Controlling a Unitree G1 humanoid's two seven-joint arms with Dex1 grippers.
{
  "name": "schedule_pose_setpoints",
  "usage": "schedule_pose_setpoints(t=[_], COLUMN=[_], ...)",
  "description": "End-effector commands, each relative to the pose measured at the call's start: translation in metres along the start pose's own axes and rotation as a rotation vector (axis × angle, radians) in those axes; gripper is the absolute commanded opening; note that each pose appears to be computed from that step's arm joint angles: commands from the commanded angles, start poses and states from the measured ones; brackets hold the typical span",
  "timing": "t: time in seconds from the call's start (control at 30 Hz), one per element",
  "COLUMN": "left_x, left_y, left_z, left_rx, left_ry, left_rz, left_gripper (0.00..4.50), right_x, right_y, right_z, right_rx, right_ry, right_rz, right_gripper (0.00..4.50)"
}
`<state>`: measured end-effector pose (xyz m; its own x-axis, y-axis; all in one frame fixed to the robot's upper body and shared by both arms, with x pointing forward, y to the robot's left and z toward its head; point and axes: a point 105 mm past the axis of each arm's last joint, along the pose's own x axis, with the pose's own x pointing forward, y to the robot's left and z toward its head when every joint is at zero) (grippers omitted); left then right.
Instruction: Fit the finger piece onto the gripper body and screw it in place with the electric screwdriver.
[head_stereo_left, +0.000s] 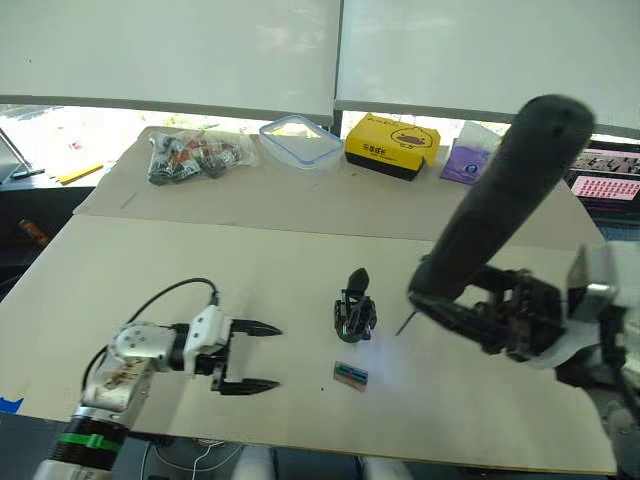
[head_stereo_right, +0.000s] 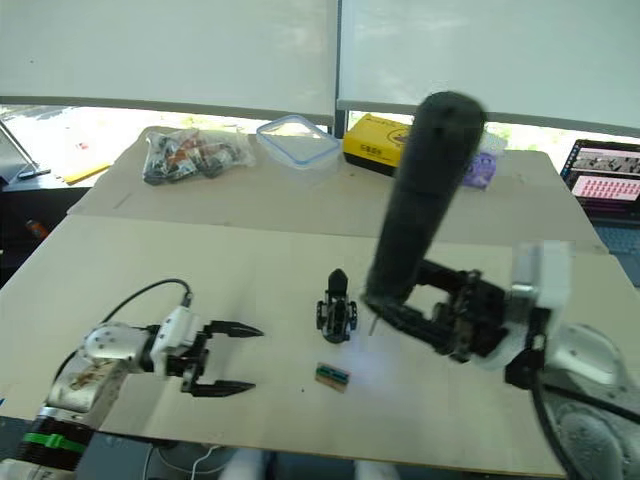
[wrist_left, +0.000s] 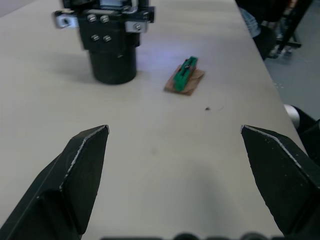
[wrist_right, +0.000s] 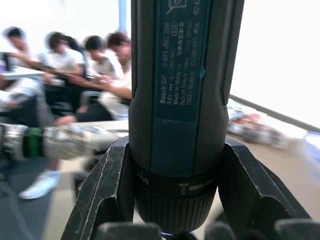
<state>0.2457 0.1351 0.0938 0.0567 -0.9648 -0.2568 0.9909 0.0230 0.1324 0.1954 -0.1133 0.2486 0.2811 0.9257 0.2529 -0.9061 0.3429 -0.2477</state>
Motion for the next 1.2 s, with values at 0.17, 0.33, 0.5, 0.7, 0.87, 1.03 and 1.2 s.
schedule_pose_setpoints(t=[0.17,0.33,0.5,0.7,0.87,1.03,1.2], left_x=[0.044,0.068,0.082,0.088,0.091,0.095,0.094], left_y=[-0.006,-0.007,-0.002,-0.001,-0.003,-0.007,-0.009], left_z=[-0.005,-0.009,-0.016,-0.019,-0.019,-0.017,-0.017], left_rx=[0.033,0.019,0.015,0.020,0.022,0.013,0.008], left_ry=[0.045,0.057,0.077,0.086,0.089,0.082,0.084], left_rz=[-0.101,-0.127,-0.087,-0.077,-0.091,-0.101,-0.101], left_gripper=[4.46,4.46,4.46,4.46,4.46,4.46,4.46], right_x=[0.015,0.018,0.015,0.018,0.020,0.022,0.024], right_y=[0.021,0.024,0.024,0.026,0.022,0.020,0.017], right_z=[-0.018,-0.031,-0.040,-0.049,-0.054,-0.057,-0.059], right_rx=[0.006,-0.002,-0.028,-0.041,-0.054,-0.050,-0.049], right_ry=[-0.009,-0.004,-0.001,-0.005,-0.001,0.003,0.004], right_rz=[0.094,0.106,0.108,0.123,0.112,0.112,0.106], right_gripper=[1.91,1.91,1.91,1.91,1.91,1.91,1.91])
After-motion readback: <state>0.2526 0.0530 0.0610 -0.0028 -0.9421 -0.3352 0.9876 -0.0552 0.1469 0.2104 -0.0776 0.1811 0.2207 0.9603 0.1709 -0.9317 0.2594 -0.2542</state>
